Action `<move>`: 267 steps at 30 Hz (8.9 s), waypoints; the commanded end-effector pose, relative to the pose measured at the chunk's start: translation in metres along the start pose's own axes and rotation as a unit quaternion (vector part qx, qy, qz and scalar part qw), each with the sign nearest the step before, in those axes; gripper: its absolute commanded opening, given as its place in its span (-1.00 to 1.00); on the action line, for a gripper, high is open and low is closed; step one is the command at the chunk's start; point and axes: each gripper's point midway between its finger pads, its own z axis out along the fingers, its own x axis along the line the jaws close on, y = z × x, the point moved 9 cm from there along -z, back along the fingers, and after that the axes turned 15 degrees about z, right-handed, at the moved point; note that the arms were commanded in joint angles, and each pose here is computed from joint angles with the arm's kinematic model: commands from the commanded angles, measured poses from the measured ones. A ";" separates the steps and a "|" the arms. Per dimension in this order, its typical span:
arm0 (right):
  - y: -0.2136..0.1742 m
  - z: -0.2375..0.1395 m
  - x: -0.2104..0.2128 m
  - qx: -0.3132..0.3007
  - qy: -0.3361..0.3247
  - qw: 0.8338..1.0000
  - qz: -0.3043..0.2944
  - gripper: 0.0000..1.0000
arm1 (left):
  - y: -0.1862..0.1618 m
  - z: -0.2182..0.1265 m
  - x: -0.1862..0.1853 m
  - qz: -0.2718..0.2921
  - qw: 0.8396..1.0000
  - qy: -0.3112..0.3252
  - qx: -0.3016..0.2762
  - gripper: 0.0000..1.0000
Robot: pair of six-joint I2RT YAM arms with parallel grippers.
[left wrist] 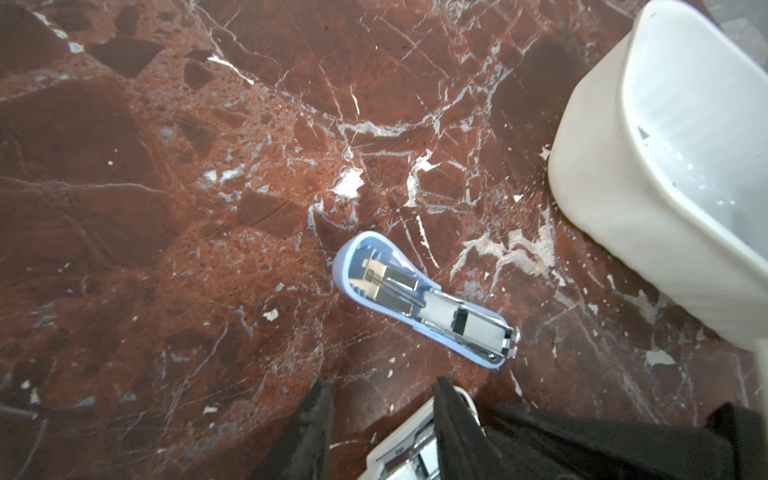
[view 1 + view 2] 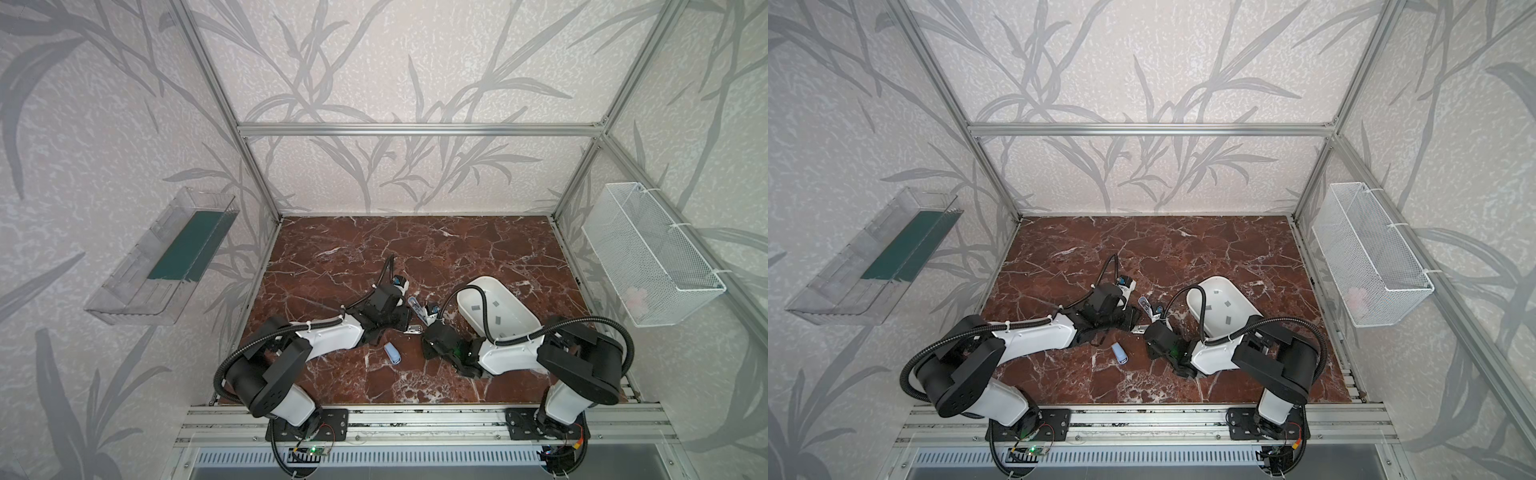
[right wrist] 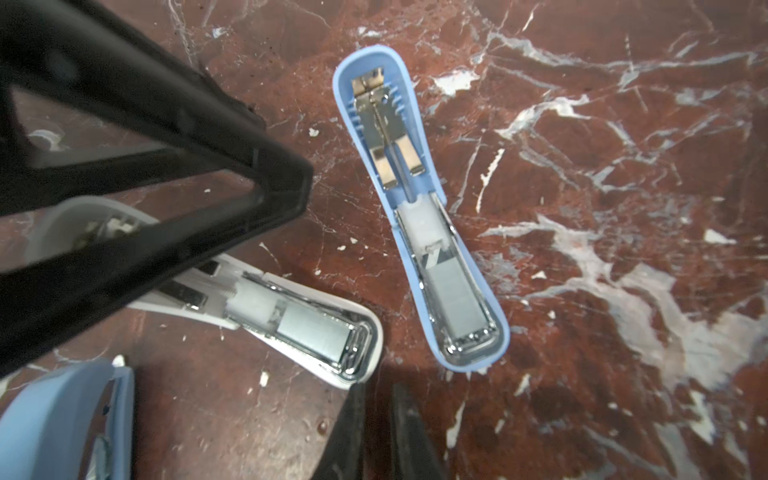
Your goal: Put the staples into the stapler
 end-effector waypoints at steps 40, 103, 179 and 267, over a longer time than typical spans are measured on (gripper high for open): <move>0.014 0.006 -0.015 -0.039 -0.034 0.999 0.010 -0.71 | -0.033 -0.020 0.031 -0.230 0.960 0.068 -0.143 0.44; -0.010 -0.019 0.025 -0.005 0.075 0.997 -0.012 -0.23 | 0.008 -0.065 0.046 -0.232 0.951 0.143 -0.145 0.56; -0.039 -0.002 0.028 -0.017 0.108 0.985 -0.132 -0.65 | -0.019 -0.027 -0.003 -0.209 0.952 -0.162 -0.156 0.49; -0.071 0.024 0.018 0.055 0.031 0.992 -0.106 -0.66 | -0.089 0.018 0.006 -0.074 0.993 -0.007 -0.092 -0.19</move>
